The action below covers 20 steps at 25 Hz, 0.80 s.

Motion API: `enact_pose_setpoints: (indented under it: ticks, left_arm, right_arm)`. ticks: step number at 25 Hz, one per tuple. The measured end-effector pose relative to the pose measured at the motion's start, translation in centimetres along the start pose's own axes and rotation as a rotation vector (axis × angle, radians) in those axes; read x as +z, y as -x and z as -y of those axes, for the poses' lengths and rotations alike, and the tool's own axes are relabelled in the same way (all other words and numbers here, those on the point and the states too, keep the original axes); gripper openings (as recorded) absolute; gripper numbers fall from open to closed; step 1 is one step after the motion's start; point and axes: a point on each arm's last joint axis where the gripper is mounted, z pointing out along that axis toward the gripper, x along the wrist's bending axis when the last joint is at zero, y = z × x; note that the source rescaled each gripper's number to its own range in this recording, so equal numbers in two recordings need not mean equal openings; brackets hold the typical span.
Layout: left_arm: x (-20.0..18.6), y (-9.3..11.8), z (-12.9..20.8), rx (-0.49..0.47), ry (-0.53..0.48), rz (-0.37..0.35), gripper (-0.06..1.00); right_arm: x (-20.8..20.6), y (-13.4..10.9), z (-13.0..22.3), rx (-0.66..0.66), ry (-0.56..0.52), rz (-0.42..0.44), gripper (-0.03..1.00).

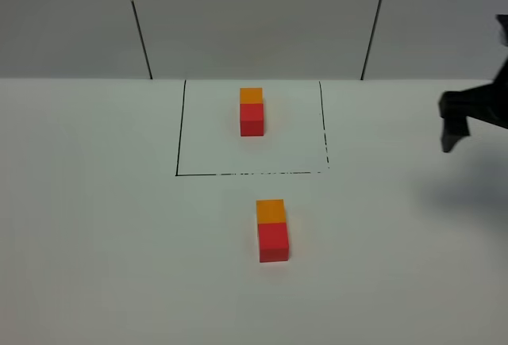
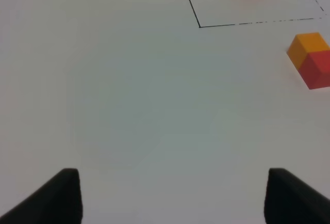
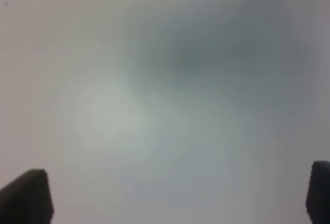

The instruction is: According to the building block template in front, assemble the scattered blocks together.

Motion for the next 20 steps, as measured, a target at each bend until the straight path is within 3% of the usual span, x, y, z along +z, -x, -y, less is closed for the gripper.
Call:
enact_pose_setpoints:
  ticks: [5, 11, 20]
  left_arm:
    - [0.0, 0.0, 0.0, 0.000, 0.000, 0.000, 0.89]
    - [0.0, 0.0, 0.0, 0.000, 0.000, 0.000, 0.89]
    - [0.0, 0.0, 0.0, -0.001, 0.000, 0.000, 0.89]
  right_arm:
    - [-2.0, 3.6, 6.1, 0.075, -0.027, 0.037, 0.97]
    - [-5.5, 4.7, 14.8, 0.114, 0.121, 0.051, 0.94]
    - [-7.5, 5.9, 25.3, 0.087, 0.392, 0.079, 0.88]
